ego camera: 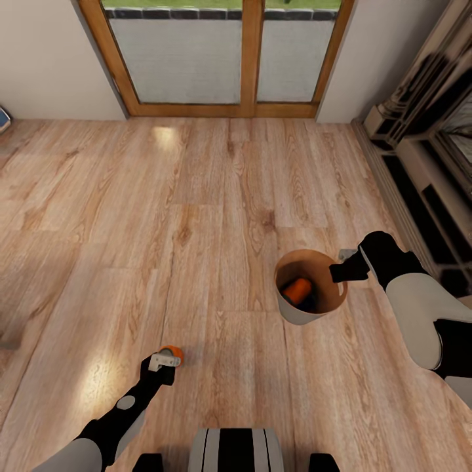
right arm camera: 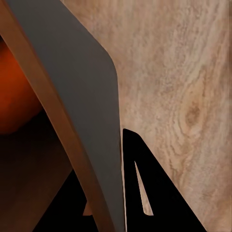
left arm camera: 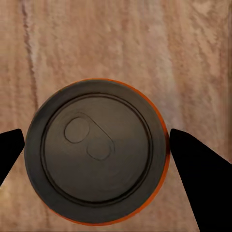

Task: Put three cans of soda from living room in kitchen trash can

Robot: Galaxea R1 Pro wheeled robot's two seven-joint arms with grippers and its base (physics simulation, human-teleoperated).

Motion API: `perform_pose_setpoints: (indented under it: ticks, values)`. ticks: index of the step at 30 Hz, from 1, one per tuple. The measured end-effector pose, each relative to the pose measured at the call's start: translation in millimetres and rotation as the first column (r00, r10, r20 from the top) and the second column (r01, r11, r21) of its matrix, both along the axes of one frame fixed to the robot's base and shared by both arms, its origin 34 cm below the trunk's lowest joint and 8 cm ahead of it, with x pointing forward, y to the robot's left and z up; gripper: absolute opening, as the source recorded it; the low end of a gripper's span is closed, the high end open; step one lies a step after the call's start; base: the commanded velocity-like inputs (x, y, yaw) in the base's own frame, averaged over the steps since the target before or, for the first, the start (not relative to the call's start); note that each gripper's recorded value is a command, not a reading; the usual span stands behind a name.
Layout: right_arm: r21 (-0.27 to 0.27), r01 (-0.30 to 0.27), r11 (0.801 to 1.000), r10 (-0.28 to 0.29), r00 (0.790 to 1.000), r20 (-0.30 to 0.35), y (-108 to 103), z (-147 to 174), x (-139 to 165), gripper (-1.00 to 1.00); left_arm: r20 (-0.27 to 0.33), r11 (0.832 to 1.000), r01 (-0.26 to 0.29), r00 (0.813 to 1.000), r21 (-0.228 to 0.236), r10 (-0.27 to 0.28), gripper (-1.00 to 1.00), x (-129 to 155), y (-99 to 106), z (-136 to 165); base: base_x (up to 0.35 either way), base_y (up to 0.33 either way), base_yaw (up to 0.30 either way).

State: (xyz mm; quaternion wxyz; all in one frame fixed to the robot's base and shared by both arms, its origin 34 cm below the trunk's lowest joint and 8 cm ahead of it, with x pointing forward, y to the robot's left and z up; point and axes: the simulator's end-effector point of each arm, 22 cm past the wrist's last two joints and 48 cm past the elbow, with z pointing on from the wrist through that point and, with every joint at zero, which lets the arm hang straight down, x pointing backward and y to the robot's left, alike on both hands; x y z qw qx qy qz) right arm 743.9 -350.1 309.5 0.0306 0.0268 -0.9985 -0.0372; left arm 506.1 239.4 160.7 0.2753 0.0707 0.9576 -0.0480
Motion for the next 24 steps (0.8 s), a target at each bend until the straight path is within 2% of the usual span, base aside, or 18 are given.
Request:
perform_pose_setpoints:
  ticks: [24]
  values:
    - [0.003,-0.006,1.000,0.006,1.000,0.011,3,53,14,-1.00,0.004,1.000,-0.005,1.000,-0.007,0.005,-1.00,15,2,53,0.000,0.000,0.000]
